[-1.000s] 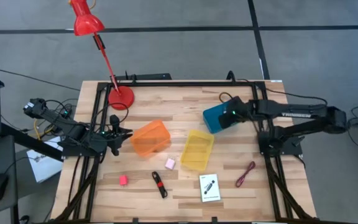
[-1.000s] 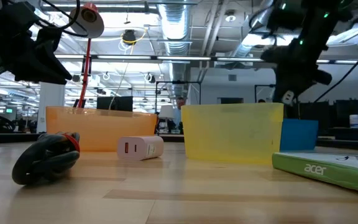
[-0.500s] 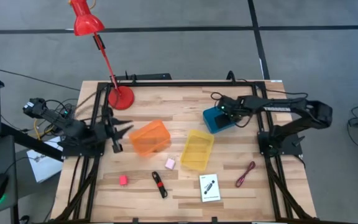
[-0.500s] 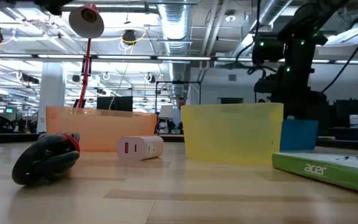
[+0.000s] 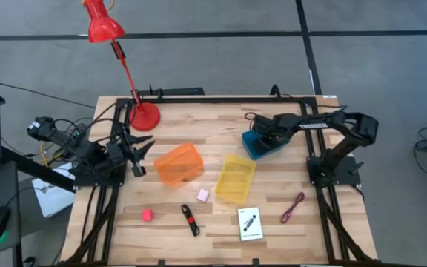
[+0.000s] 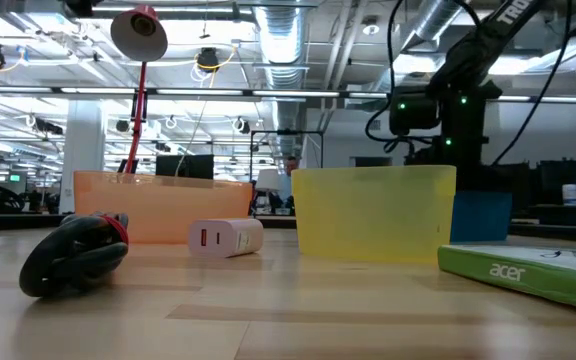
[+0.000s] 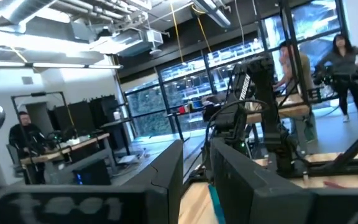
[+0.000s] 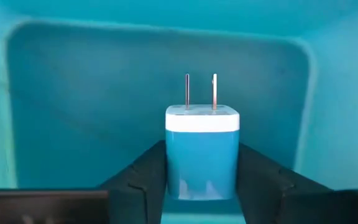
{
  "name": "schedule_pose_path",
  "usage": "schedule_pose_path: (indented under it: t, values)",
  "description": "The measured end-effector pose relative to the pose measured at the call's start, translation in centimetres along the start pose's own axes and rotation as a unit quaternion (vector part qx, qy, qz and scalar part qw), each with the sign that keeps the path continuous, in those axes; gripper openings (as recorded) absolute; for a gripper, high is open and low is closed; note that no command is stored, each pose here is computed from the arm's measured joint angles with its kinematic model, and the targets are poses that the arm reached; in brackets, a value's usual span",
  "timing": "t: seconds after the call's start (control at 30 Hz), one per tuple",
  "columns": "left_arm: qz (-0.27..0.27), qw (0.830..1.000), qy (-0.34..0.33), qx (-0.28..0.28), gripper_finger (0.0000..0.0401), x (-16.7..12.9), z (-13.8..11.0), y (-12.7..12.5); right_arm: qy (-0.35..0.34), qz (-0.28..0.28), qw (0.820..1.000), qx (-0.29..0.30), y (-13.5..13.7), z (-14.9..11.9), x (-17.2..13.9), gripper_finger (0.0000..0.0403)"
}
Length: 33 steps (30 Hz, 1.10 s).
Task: Pick and place items into bin
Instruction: Put the blue charger adapter into the blue bin, then put the white charger adapter into the blue bin
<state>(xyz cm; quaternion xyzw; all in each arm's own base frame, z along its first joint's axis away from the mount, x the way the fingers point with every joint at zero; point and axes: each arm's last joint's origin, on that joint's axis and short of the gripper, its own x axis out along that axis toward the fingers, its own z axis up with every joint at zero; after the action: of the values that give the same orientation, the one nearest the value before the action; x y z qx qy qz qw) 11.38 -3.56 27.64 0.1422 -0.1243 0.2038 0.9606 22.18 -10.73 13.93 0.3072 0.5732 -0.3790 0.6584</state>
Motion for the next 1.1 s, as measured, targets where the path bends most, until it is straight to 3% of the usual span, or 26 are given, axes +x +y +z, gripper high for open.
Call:
schedule_pose_path:
  t: [0.2, 0.33, 0.47, 0.73, 0.87, 0.97, 1.1]
  values:
    - [0.005, 1.000, 0.002, 0.008, 0.0073, 0.0, 0.0, 0.0, -0.016, 0.018, 1.000, -0.015, 1.0, 0.4, -0.8, 0.0244]
    - [0.002, 1.000, 0.006, 0.015, 0.0073, 0.0, -0.1, 0.0, 0.004, 0.011, 0.999, -0.049, 1.1, 0.2, -1.1, 0.0276]
    - [-0.008, 1.000, 0.020, 0.003, 0.0073, 0.0, -0.5, -0.3, 0.040, 0.005, 0.999, -0.024, 1.1, 0.1, -2.0, 0.0284]
    - [-0.026, 0.995, 0.063, -0.073, 0.0075, 0.0, -1.5, -0.9, -0.060, 0.059, 0.995, -0.061, 1.2, 1.1, -7.7, 0.0285]
    - [-0.037, 0.992, 0.111, -0.050, 0.0096, 0.4, -1.8, -1.5, -0.135, 0.104, 0.981, -0.089, 1.0, 0.2, -11.8, 0.0286]
    - [-0.039, 0.988, 0.130, -0.068, 0.0121, 1.0, -1.4, -2.0, -0.190, 0.145, 0.966, -0.102, 1.2, -0.8, -14.1, 0.0286]
    - [-0.089, 0.977, 0.169, -0.090, 0.0150, 1.8, -1.7, -3.5, -0.231, 0.188, 0.946, -0.127, 1.9, -2.1, -15.9, 0.0286]
